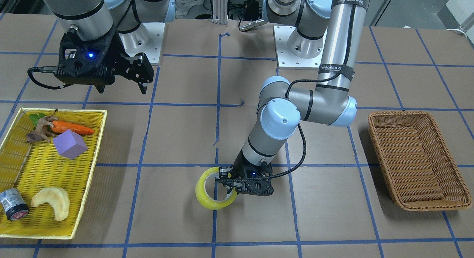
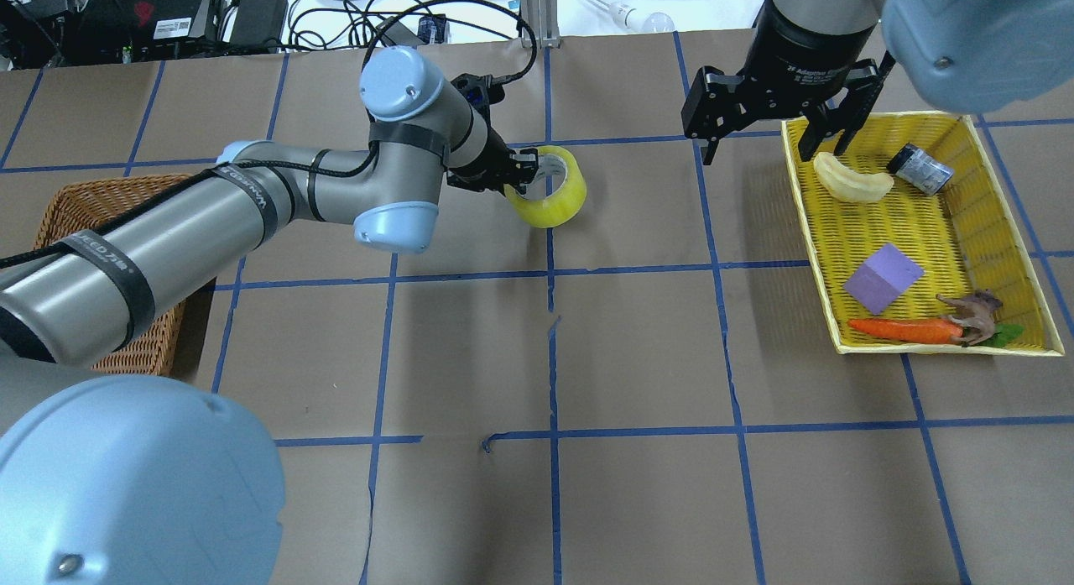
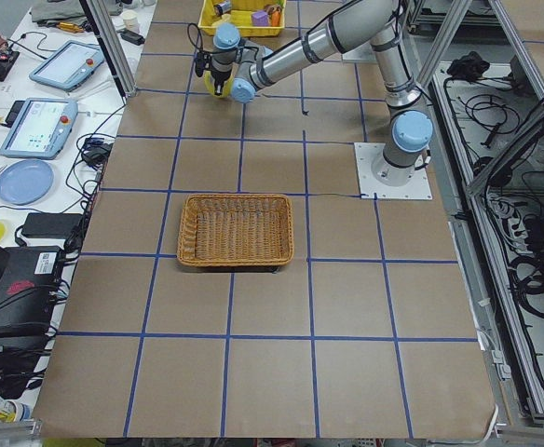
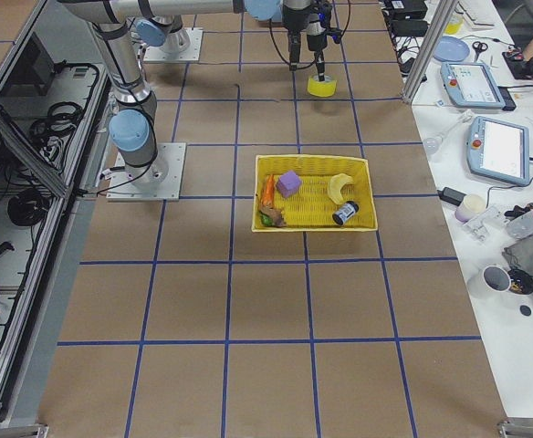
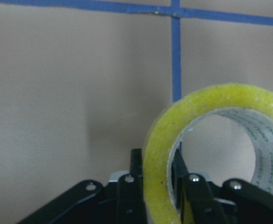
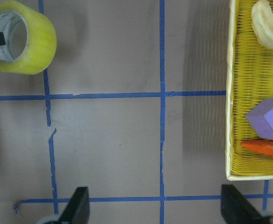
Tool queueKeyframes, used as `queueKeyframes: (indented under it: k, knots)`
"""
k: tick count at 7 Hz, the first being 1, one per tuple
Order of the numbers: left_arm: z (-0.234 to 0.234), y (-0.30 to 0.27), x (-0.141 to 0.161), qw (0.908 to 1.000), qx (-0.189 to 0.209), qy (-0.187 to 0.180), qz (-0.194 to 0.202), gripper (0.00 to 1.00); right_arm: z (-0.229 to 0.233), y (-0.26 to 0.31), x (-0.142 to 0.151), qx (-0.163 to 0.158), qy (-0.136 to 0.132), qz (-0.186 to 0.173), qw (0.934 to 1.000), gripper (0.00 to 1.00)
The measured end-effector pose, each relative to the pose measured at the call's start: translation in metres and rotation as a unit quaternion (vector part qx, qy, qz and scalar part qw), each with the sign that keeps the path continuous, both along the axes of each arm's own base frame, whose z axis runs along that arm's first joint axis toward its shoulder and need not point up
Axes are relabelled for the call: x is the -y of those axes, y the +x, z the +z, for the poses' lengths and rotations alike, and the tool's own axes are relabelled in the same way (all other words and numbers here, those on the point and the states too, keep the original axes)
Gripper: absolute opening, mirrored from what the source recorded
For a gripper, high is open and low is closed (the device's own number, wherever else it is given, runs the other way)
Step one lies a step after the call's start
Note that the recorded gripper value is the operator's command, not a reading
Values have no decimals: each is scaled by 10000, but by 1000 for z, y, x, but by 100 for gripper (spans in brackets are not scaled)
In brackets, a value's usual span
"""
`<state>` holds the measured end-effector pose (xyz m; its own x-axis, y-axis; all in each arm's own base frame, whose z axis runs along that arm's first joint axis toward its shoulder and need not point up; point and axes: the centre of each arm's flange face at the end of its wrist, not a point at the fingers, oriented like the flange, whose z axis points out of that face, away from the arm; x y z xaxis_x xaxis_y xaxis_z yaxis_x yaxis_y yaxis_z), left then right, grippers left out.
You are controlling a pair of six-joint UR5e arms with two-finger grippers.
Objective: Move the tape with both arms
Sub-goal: 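Carry the tape roll with the left gripper over the wicker basket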
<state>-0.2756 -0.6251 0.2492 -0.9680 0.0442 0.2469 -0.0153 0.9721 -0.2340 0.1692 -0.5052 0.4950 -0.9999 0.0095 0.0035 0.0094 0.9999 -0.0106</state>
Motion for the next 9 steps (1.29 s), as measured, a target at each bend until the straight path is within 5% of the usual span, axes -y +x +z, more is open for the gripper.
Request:
queueKeyframes:
  k: [2, 5, 9]
  knots:
    - [81, 58, 21, 9965, 811, 79, -190, 0, 0, 0, 0, 3, 1, 2, 10000, 100]
    - [164, 261, 18, 9836, 1690, 225, -594, 0, 0, 0, 0, -1, 2, 8, 10000, 100]
    - [129, 544, -58, 9795, 1716, 800, -687, 0, 0, 1, -1, -7, 2, 18, 10000, 100]
